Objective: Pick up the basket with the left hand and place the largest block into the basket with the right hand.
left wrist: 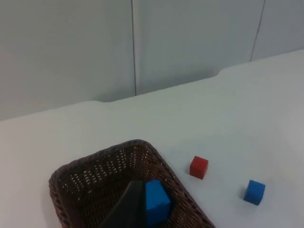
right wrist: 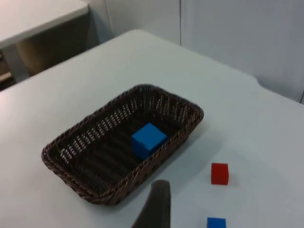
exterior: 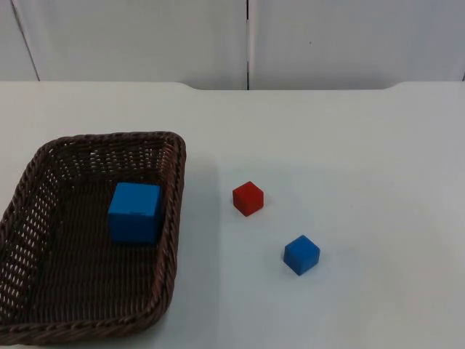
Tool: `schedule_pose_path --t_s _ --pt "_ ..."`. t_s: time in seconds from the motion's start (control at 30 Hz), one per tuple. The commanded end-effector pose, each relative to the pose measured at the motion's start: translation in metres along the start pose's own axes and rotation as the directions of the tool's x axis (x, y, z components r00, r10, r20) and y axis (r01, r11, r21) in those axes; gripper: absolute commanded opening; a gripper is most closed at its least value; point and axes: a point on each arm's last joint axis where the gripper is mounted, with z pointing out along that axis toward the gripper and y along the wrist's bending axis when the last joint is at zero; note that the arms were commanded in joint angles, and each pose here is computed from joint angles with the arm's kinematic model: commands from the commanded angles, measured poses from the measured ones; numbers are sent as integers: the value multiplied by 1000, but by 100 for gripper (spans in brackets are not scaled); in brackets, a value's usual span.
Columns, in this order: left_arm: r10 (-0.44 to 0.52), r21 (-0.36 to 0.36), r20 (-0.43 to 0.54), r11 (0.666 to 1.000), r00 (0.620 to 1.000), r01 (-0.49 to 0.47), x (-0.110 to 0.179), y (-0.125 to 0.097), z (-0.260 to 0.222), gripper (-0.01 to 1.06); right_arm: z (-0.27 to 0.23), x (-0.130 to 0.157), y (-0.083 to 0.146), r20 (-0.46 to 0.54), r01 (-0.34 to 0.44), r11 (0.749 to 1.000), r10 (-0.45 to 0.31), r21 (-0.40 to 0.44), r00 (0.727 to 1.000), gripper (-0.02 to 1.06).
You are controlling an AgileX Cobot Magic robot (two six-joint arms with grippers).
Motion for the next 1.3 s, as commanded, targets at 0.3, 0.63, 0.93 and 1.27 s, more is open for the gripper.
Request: schedule_pose_path --t_s 0.3,0.63,0.93,1.27 --pt "-34 8 -8 999 999 34 33 -4 -3 105 -51 32 -8 18 -4 1000 4 26 1000 76" --pt "-60 -45 -6 997 998 59 39 -3 -10 105 -74 51 -12 -7 -18 999 18 46 1000 76" --pt "-89 -208 13 974 996 89 43 7 -22 105 -93 62 -15 21 -29 998 28 57 999 76" --pt "-110 -303 -26 948 994 97 45 14 -28 105 -99 70 -17 -15 -29 997 30 68 999 76"
